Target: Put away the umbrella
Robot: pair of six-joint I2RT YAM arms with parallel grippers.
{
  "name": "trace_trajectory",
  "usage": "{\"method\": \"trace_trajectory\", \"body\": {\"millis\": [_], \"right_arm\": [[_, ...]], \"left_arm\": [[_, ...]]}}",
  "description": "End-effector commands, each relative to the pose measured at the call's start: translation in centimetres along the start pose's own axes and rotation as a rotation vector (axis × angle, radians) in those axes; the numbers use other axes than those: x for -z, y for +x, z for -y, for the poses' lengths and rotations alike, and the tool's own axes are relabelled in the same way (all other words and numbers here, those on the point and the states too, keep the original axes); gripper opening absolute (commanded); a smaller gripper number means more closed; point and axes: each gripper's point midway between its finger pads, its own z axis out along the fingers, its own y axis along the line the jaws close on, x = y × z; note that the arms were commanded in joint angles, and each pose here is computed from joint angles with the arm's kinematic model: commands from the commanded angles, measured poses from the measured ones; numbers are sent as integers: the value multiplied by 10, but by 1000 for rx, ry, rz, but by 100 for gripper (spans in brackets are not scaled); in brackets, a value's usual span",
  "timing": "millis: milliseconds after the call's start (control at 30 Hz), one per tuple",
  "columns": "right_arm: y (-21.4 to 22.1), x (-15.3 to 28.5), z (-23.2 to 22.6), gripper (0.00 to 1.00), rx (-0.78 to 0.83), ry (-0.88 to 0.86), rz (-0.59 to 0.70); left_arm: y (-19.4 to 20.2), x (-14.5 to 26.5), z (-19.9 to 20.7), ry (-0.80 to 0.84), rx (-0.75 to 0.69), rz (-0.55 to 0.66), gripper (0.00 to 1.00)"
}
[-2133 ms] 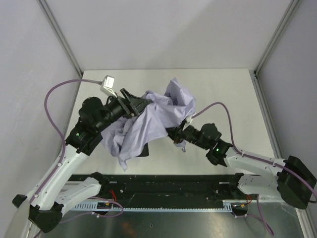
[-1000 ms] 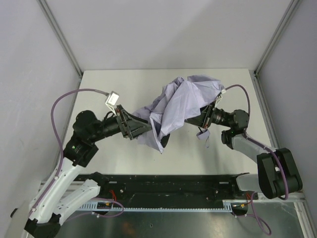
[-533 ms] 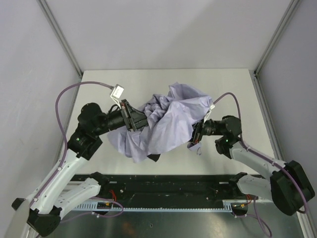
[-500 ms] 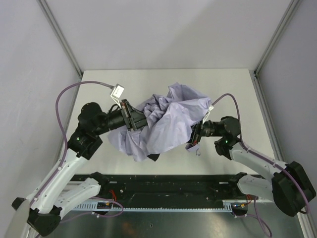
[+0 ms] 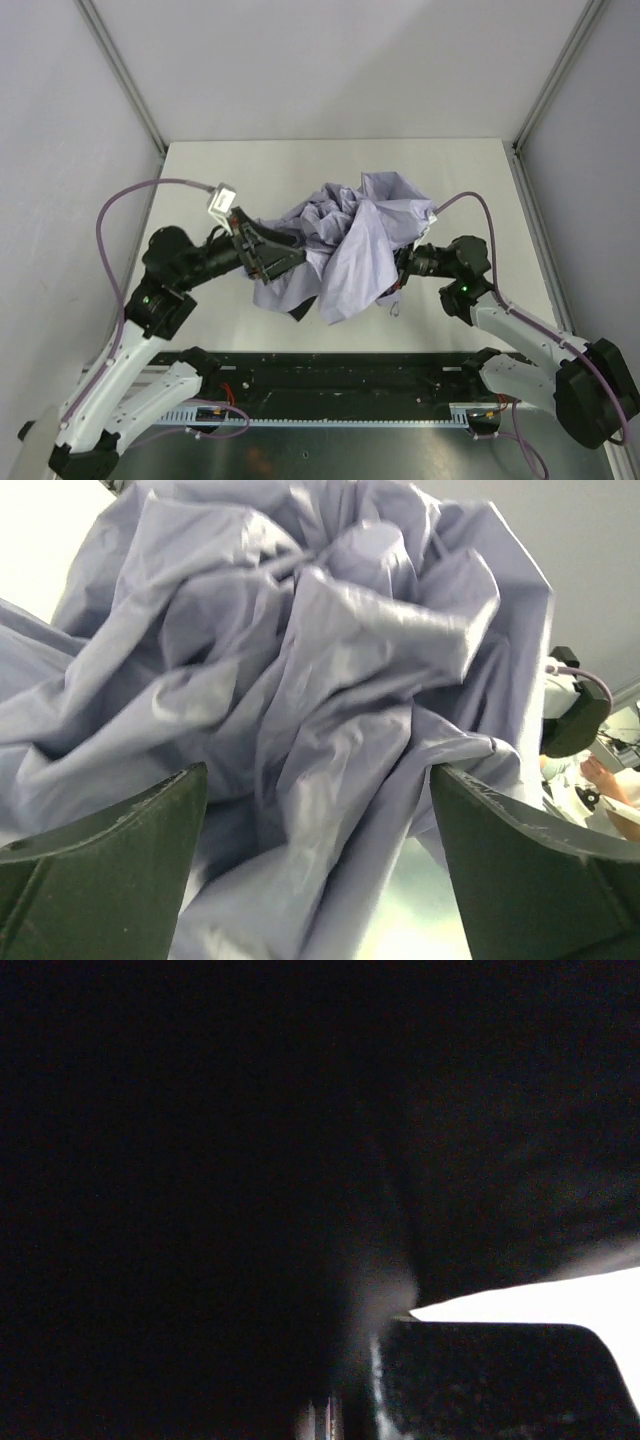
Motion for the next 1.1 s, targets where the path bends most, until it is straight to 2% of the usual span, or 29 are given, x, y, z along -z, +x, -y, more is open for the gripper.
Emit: {"method": "trace_trajectory", "body": {"millis": [0, 267, 433, 633, 767, 1067], "right_arm": [[-27, 10, -17, 0, 147, -64, 39], [-28, 12, -11, 0, 142, -47, 42], [-28, 10, -7, 0, 131, -36, 49], [-27, 10, -4, 0, 120, -32, 49], [-26, 9, -6, 0, 113, -40, 47], [-10, 0, -26, 0, 114, -98, -3]], "left_arm": [[-2, 18, 10, 18, -51, 70, 98], [-22, 30, 20, -6, 5, 182, 99], [-25, 24, 34, 31, -28, 169, 99], [-13, 10, 55, 107, -137, 146, 100], [-14, -1, 54, 100, -172, 138, 100], [-53, -41, 39, -22, -154, 206, 99]]}}
